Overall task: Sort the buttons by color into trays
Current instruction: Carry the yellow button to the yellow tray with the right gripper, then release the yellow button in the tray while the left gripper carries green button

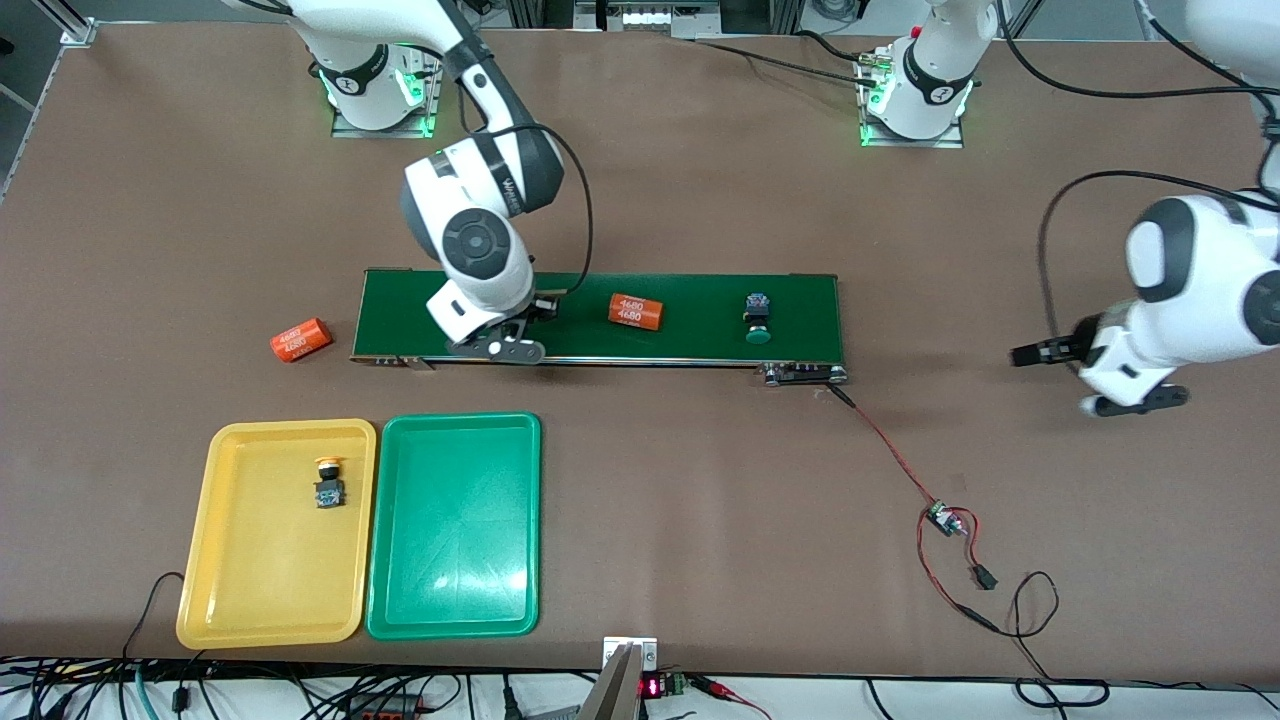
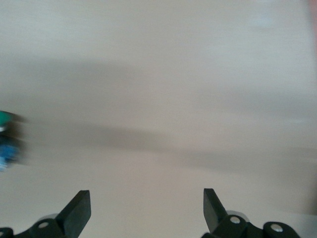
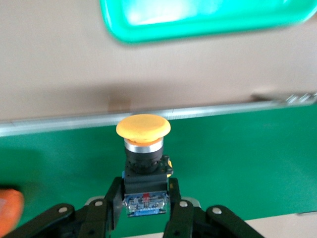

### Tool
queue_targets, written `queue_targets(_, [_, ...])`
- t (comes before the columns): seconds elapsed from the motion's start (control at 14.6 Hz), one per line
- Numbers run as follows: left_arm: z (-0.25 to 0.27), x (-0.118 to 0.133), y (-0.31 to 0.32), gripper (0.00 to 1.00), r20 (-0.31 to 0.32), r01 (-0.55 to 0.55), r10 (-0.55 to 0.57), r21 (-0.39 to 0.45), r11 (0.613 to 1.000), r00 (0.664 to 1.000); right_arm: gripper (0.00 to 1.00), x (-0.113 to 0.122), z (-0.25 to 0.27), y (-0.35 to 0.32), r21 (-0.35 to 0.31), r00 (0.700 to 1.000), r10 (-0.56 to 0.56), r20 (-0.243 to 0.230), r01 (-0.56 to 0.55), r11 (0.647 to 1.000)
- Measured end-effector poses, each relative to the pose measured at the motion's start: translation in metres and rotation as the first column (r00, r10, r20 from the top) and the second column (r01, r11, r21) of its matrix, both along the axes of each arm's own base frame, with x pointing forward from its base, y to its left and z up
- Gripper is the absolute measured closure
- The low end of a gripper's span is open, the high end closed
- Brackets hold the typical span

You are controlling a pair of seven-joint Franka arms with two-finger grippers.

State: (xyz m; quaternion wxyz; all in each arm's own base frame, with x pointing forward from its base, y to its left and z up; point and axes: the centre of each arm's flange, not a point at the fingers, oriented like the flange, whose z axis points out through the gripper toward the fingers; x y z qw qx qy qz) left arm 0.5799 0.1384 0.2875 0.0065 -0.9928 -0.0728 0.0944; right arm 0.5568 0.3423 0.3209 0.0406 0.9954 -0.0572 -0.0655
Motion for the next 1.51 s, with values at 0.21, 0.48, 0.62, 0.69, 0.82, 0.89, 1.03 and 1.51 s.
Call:
queue_targets(0.21, [-0.027, -0.015, 0.07, 0.0, -0.002, 0.065, -0.065, 0.069, 0.996, 0.998, 0.59, 0.051, 0.044, -0.045, 0.013, 0.996, -0.073, 0.058, 0.072, 0.997])
queue_targets(0.48, [-0.076, -0.025, 0.119, 0.0, 0.006, 0.155, -0.158, 0.153, 0.976, 0.987, 0.59, 0.109, 0.003, -0.142, -0.055, 0.998, -0.03, 0.052, 0.033, 0.998])
queue_targets(0.62, [-0.101, -0.033, 0.132, 0.0, -0.009, 0.164, -0.164, 0.158, 0.974, 0.986, 0.59, 0.134, -0.021, -0.203, -0.064, 0.997, 0.068, 0.04, -0.065, 0.996])
queue_targets(0.69, [-0.11, -0.037, 0.136, 0.0, -0.021, 0.162, -0.161, 0.155, 0.975, 0.987, 0.59, 0.142, -0.029, -0.231, -0.09, 0.991, 0.13, 0.029, -0.127, 0.988])
queue_targets(0.82, [-0.118, -0.041, 0.141, 0.0, -0.031, 0.158, -0.155, 0.154, 0.975, 0.987, 0.59, 0.154, -0.038, -0.278, -0.135, 0.974, 0.225, 0.019, -0.221, 0.966])
queue_targets(0.89, [-0.118, -0.042, 0.143, 0.07, -0.032, 0.157, -0.154, 0.155, 0.975, 0.988, 0.59, 0.159, -0.04, -0.299, -0.138, 0.963, 0.268, 0.031, -0.261, 0.955])
queue_targets(1.03, [-0.118, -0.042, 0.143, 0.27, -0.033, 0.166, -0.163, 0.154, 0.974, 0.986, 0.59, 0.169, -0.048, -0.339, -0.143, 0.939, 0.338, 0.065, -0.326, 0.934])
queue_targets(1.51, [-0.08, -0.021, 0.118, 0.58, -0.054, 0.212, -0.207, 0.139, 0.967, 0.977, 0.59, 0.185, -0.104, -0.356, -0.191, 0.871, 0.46, 0.174, -0.428, 0.883])
